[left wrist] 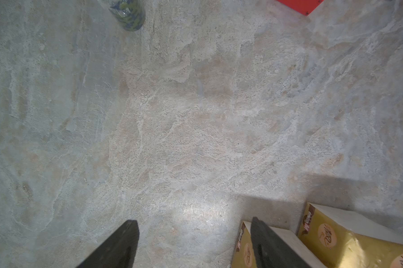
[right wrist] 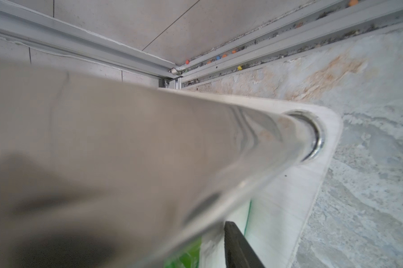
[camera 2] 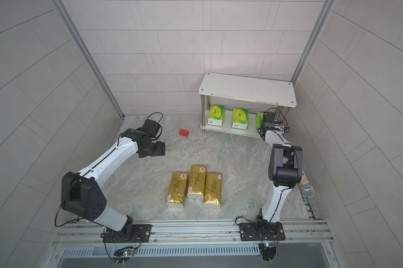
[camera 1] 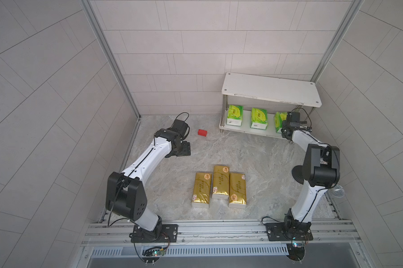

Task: Place the tissue boxes on the shelf by color
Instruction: Place a box of tissues on the shelf.

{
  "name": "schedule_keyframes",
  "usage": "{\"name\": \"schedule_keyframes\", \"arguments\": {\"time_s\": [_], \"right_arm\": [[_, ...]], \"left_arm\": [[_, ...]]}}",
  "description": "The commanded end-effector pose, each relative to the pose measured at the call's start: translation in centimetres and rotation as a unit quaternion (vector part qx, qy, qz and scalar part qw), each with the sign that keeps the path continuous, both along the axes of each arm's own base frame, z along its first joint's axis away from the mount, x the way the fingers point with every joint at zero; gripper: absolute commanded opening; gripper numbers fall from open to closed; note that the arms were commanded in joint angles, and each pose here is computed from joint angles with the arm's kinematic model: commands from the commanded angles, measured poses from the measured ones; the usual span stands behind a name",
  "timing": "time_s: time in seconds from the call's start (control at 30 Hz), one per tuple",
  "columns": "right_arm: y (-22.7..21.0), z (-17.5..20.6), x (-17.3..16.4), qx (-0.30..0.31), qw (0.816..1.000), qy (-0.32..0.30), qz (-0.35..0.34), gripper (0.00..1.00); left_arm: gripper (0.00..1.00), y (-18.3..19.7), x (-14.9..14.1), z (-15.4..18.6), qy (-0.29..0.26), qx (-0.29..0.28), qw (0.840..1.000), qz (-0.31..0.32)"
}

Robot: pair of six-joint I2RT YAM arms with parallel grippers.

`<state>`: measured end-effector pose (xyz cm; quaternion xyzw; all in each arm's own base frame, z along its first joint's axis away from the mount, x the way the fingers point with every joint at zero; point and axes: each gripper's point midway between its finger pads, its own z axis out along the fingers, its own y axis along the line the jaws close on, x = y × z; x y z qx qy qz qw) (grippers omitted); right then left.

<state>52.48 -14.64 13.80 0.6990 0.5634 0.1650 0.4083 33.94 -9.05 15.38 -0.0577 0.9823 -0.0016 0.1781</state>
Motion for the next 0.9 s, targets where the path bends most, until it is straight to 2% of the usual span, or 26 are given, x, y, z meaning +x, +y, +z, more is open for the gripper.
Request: {"name": "schedule_keyframes", "arguments": {"time_s": [0.0, 0.43, 0.87], "right_arm": [[1.7, -0.9, -0.4, 0.002, 0.999, 0.03, 0.02, 0.45], [2.9, -0.6, 0.1, 0.006, 0.999, 0.022, 0.031, 0.45], [1.9, -0.8, -0.2, -0.002, 0.999, 0.029, 0.033, 0.45]], "left_arm": [[0.84, 0.5, -0.2, -0.1, -0.001, 0.008, 1.0, 0.004], [0.84, 0.6, -0.6, 0.0, -0.002, 0.007, 1.0, 0.002], [0.84, 0.6, -0.5, 0.3, -0.007, 0.008, 1.0, 0.0]]}}
